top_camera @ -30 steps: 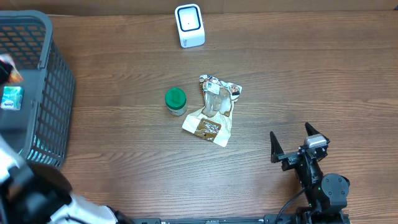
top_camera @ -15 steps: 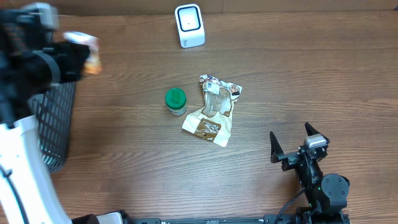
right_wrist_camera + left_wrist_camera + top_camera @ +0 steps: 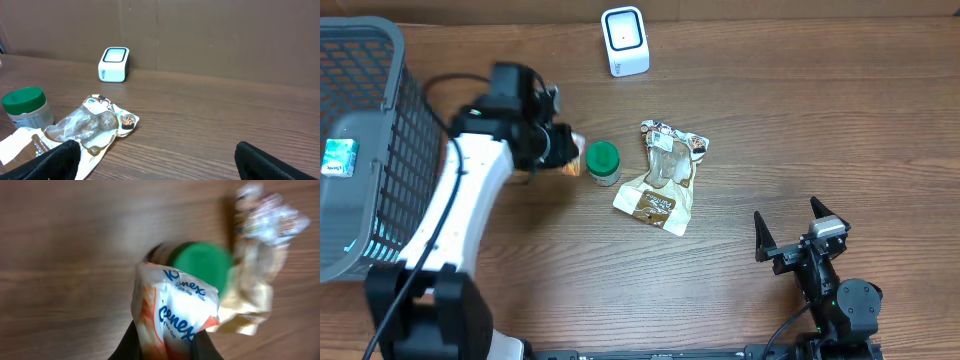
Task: Scan the item barcode
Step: 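Lift the tissue pack out and place it left of the jar, then reach the left gripper into the basket toward the green tissue pack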
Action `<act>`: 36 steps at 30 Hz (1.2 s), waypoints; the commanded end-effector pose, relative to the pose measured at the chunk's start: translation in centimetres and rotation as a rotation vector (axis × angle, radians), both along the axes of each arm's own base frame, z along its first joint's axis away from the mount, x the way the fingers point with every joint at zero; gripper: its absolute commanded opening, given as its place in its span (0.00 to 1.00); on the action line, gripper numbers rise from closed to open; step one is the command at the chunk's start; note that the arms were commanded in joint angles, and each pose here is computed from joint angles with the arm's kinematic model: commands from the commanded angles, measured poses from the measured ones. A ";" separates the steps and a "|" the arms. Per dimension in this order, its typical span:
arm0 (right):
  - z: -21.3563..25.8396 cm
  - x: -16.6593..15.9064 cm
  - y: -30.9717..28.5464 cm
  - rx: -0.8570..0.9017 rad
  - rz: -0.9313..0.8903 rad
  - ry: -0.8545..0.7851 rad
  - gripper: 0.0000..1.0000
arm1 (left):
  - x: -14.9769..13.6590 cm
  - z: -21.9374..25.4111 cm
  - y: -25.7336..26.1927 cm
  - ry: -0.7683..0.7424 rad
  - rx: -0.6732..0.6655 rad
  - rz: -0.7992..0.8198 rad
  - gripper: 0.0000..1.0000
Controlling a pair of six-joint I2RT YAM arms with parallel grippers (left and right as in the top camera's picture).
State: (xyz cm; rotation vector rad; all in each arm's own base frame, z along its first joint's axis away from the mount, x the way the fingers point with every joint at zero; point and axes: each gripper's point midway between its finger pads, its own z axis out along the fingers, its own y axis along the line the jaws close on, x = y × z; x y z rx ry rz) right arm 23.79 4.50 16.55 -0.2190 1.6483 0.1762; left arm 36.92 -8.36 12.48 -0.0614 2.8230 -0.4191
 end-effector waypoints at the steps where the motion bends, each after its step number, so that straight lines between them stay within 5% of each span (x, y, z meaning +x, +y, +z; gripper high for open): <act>1: 0.4 -0.1 0.2 0.000 0.009 -0.016 1.00 | -0.5 -3.4 1.2 0.064 0.072 0.114 0.06; 3: 0.4 -0.1 0.2 0.000 0.010 -0.016 1.00 | -0.7 -4.8 1.2 0.083 0.072 0.124 0.12; 7: 0.4 -0.1 0.2 0.000 0.010 -0.016 1.00 | -0.4 -5.4 1.1 0.083 0.067 0.128 0.62; 9: 0.4 -0.1 0.2 0.000 0.009 -0.016 1.00 | 0.0 -4.8 0.7 0.068 0.044 0.132 0.76; 15: 0.4 -0.1 0.2 0.000 0.010 -0.016 1.00 | 2.5 1.2 -0.5 -0.046 -0.035 0.112 0.82; 17: 0.4 -0.1 0.2 0.000 0.009 -0.016 1.00 | 3.6 4.9 -0.4 -0.121 -0.039 0.098 0.83; 20: 0.4 -0.1 0.2 0.000 0.009 -0.016 1.00 | 4.9 12.1 0.9 -0.272 -0.029 0.094 1.00; 25: 0.4 -0.1 0.2 0.000 0.010 -0.016 1.00 | 5.4 21.5 4.8 -0.467 -0.024 0.186 1.00; 30: 0.4 -0.1 0.2 0.000 0.010 -0.016 1.00 | 4.0 27.3 12.2 -0.576 0.022 0.364 1.00; 36: 0.4 -0.1 0.2 0.000 0.009 -0.016 1.00 | 0.3 27.3 24.5 -0.541 0.131 0.790 1.00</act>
